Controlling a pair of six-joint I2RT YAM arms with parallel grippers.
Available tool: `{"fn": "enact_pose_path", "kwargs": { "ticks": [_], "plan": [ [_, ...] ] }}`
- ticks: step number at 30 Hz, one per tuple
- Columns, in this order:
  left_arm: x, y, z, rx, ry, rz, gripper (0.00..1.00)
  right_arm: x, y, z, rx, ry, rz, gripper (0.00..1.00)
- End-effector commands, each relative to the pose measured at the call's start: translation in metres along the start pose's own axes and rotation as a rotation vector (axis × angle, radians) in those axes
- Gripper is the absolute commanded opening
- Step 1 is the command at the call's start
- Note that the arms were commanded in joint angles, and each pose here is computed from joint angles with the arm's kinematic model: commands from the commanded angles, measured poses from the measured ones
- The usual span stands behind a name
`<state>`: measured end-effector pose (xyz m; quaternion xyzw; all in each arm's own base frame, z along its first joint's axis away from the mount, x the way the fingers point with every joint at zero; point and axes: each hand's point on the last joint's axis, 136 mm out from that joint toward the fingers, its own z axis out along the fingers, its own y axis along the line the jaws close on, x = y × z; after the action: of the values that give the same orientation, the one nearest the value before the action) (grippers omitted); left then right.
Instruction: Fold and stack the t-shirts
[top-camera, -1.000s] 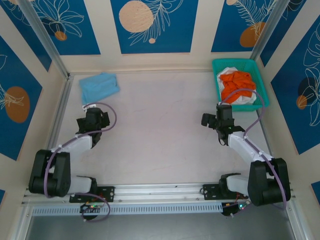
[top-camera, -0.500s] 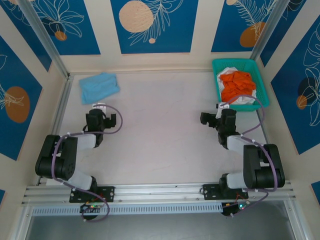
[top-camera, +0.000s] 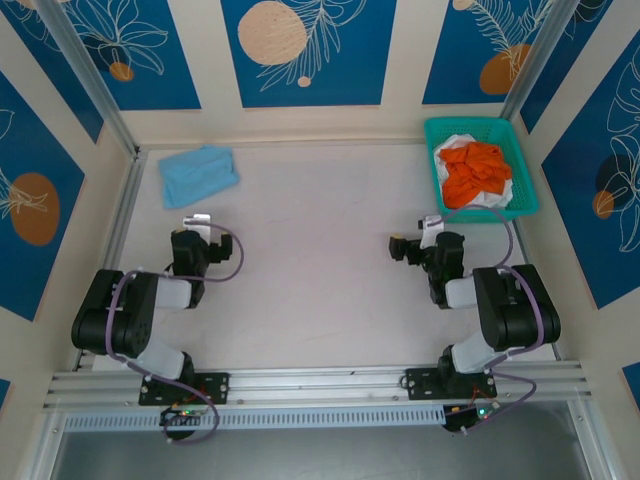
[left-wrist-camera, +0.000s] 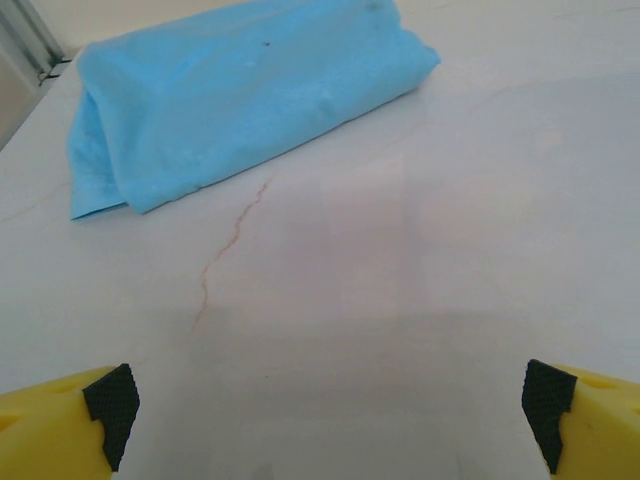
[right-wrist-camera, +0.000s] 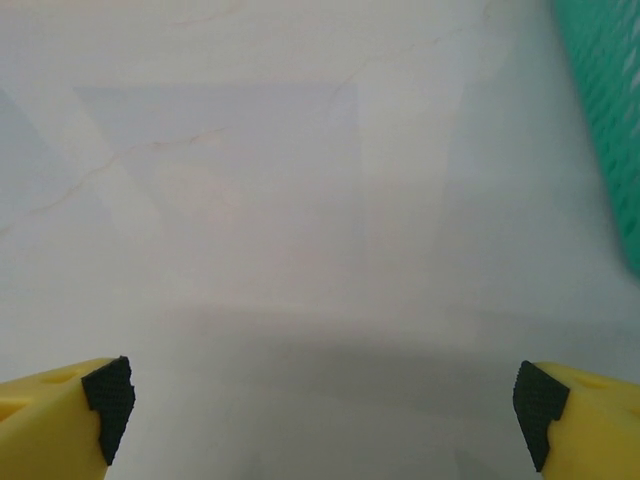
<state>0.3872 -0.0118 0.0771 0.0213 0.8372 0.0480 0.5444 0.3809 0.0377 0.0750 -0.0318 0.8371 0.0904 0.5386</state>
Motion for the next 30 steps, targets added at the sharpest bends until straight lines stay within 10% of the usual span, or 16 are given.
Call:
{"fn": "enact_pose_path", "kwargs": {
  "ticks": [1, 30],
  "plan": [
    [-0.0132, -0.0035, 0.0034, 0.044, -0.035, -0.006, 1.00, -0.0243, -0.0089, 0.0052, 0.026, -0.046, 0.016, 0.99],
    [-0.0136, -0.0114, 0.0029, 0.089, -0.033, 0.011, 1.00, -0.0237, -0.0079, 0.0043, 0.011, -0.042, 0.020, 0.99]
  ]
}}
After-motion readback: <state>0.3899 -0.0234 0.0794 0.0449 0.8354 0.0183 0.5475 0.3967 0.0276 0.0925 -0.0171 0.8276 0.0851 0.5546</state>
